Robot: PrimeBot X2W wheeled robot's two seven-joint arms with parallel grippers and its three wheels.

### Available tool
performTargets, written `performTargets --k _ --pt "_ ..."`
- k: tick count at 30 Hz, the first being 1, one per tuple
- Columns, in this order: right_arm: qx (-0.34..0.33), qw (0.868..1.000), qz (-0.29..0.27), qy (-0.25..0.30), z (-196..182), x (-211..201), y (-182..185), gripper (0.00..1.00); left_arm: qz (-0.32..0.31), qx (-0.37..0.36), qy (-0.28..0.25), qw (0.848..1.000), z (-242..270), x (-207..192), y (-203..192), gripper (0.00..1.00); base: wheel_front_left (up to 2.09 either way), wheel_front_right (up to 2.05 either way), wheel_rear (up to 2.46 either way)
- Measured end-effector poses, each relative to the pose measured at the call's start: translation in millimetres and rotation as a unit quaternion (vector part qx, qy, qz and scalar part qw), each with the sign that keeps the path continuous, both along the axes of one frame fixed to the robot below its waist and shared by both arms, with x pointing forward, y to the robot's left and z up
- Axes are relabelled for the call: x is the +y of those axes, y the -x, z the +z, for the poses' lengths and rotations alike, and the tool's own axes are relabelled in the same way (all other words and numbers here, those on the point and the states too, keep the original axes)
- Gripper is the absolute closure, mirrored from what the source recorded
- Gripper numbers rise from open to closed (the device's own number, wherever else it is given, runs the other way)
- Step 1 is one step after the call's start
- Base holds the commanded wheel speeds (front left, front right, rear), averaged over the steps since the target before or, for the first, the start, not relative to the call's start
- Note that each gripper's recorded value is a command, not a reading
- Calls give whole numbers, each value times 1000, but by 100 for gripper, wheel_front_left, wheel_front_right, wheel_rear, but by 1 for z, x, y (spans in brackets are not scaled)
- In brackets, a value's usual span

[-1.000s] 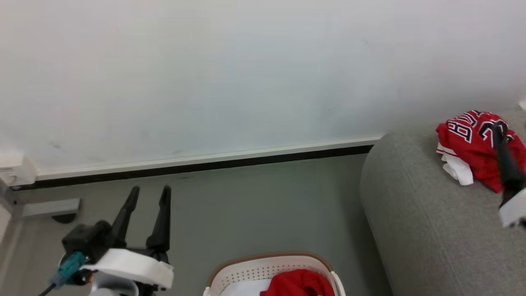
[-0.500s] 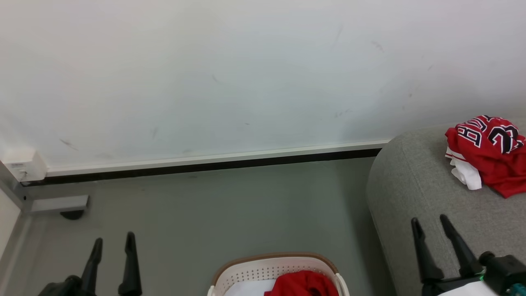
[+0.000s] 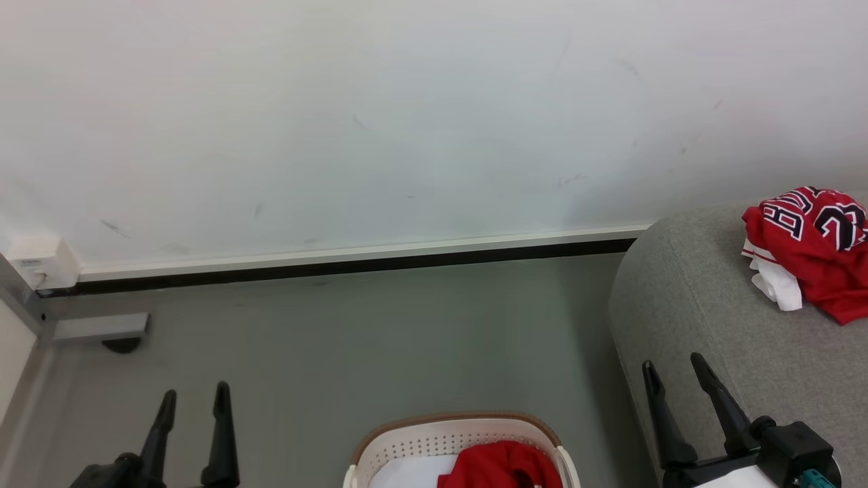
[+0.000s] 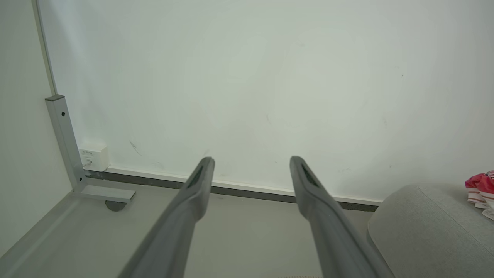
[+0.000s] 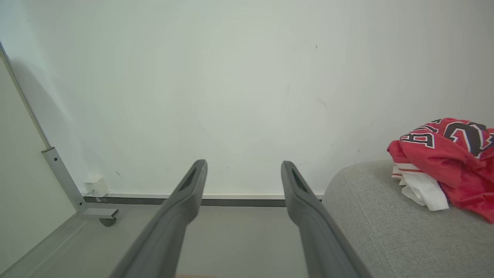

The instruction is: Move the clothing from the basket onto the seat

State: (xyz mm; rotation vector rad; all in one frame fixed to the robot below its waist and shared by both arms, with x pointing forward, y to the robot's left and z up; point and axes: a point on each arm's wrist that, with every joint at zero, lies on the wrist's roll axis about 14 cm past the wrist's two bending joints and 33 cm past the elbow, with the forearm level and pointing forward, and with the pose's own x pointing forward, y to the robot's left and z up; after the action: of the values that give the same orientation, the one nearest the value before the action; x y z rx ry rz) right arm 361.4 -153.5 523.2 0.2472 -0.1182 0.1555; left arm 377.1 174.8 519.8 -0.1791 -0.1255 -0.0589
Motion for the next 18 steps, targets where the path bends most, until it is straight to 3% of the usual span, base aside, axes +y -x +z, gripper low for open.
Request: performTargets --k 18 --pt "-5 1000 -8 -2 3 -2 0 0 -16 0 -1 1000 0 -9 -5 0 0 0 0"
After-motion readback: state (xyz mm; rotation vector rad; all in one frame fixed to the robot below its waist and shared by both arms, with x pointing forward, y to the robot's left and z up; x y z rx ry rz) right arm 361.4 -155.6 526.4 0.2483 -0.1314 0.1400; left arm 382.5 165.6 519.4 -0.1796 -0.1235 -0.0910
